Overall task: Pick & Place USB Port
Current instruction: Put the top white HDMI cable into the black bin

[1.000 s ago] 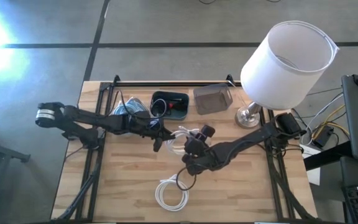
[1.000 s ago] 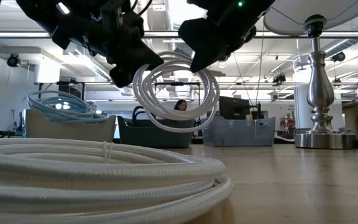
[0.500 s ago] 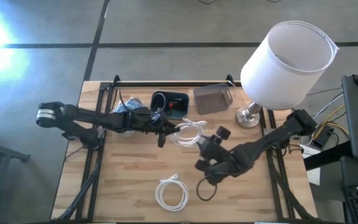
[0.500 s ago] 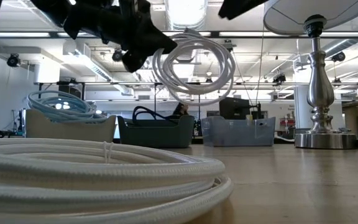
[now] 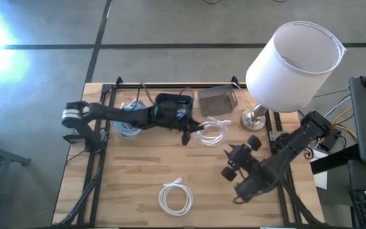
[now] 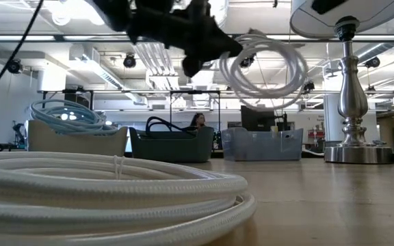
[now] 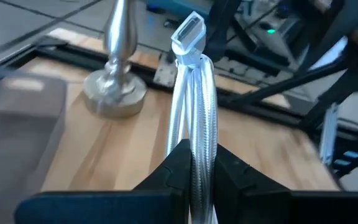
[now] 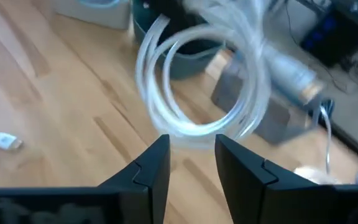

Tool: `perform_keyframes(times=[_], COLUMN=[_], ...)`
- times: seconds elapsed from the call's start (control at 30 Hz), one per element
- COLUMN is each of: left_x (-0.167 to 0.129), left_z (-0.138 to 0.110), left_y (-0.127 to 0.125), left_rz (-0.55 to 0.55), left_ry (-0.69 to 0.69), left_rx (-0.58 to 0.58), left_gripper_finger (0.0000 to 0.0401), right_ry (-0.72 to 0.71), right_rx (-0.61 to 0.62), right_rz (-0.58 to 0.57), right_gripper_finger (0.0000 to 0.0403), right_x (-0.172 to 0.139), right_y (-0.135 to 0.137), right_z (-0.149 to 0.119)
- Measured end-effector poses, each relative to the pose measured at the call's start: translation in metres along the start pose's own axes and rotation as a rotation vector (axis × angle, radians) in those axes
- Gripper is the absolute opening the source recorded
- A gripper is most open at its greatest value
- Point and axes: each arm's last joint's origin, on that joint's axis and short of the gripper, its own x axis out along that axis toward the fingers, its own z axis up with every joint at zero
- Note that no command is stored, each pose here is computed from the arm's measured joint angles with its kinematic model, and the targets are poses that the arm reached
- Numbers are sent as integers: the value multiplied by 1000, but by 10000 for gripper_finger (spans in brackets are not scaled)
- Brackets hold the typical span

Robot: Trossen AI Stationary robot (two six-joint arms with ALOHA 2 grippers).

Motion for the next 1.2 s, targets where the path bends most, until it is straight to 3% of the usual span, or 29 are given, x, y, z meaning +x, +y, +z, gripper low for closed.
perform_keyframes(times=[0.2,0.4,0.6,0.9,1.2], left_x=[22,40,32,16,54], left_z=[22,14,24,40,23], left_y=[31,26,53,114,147], left_rz=[-20,-100,34,160,168], left_ry=[40,94,49,-47,-52], left_rx=[-40,-18,-3,-48,-60], left_gripper_finger=[40,40,41,41,41], right_ry=[-12,13,151,144,144], right_rx=[109,52,53,68,39], right_rz=[-52,-133,-141,-95,-88], right_gripper_finger=[110,110,126,122,114], right_x=[2,22,20,11,10], right_y=[-5,-11,-12,-12,-13], right_z=[-18,-33,-35,-23,-22])
